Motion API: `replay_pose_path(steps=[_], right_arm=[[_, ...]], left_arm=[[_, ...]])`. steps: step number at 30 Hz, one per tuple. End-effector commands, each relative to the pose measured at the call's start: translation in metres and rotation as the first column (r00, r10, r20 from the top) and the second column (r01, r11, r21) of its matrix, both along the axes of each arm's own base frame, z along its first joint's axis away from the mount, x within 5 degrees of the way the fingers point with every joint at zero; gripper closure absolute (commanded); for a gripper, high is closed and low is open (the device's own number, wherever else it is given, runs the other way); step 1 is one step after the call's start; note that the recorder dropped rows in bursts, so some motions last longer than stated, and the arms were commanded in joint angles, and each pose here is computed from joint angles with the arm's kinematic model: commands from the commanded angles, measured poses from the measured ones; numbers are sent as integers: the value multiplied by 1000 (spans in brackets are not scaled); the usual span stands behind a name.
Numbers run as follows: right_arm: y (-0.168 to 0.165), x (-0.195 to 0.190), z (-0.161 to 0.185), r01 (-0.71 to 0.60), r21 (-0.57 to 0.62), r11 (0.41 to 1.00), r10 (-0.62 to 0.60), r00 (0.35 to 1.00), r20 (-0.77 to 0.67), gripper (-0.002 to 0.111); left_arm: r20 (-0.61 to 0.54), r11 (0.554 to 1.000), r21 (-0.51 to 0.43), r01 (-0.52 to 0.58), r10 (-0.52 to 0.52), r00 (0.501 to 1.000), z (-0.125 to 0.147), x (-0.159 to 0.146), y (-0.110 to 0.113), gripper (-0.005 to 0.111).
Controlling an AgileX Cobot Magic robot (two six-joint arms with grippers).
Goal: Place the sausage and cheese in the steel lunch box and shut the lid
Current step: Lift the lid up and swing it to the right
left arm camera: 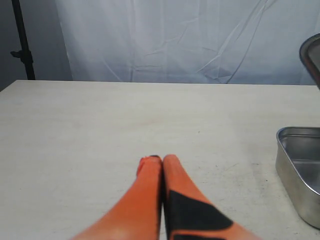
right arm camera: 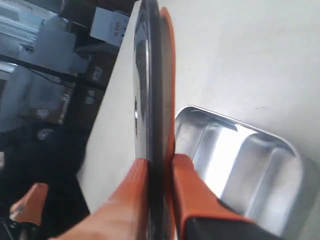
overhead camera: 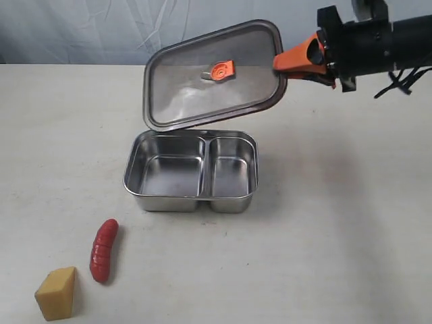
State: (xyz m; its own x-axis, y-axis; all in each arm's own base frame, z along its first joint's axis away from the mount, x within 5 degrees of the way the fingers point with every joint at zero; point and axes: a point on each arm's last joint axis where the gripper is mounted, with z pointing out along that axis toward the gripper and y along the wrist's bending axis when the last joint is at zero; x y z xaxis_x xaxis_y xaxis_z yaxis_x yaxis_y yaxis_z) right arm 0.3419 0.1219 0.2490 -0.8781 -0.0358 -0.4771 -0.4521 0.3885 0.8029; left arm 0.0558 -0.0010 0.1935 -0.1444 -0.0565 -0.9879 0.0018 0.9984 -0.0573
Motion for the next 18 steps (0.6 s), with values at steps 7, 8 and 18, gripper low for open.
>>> replay_pose_path(steps=[7,8,18], right_arm=[[-53,-14,80,297,-539,788,11,869,494,109],[-57,-16,87,332,-561,758,26,845,534,109],[-63,-28,95,342,-717,608,223,793,567,109]], left_arm=[[8,1000,-15,-3,3,1000,-1,0,0,107],[8,1000,-15,-3,3,1000,-1,0,0,107],[8,1000,-15,13,-12,1000,-1,0,-1,107]])
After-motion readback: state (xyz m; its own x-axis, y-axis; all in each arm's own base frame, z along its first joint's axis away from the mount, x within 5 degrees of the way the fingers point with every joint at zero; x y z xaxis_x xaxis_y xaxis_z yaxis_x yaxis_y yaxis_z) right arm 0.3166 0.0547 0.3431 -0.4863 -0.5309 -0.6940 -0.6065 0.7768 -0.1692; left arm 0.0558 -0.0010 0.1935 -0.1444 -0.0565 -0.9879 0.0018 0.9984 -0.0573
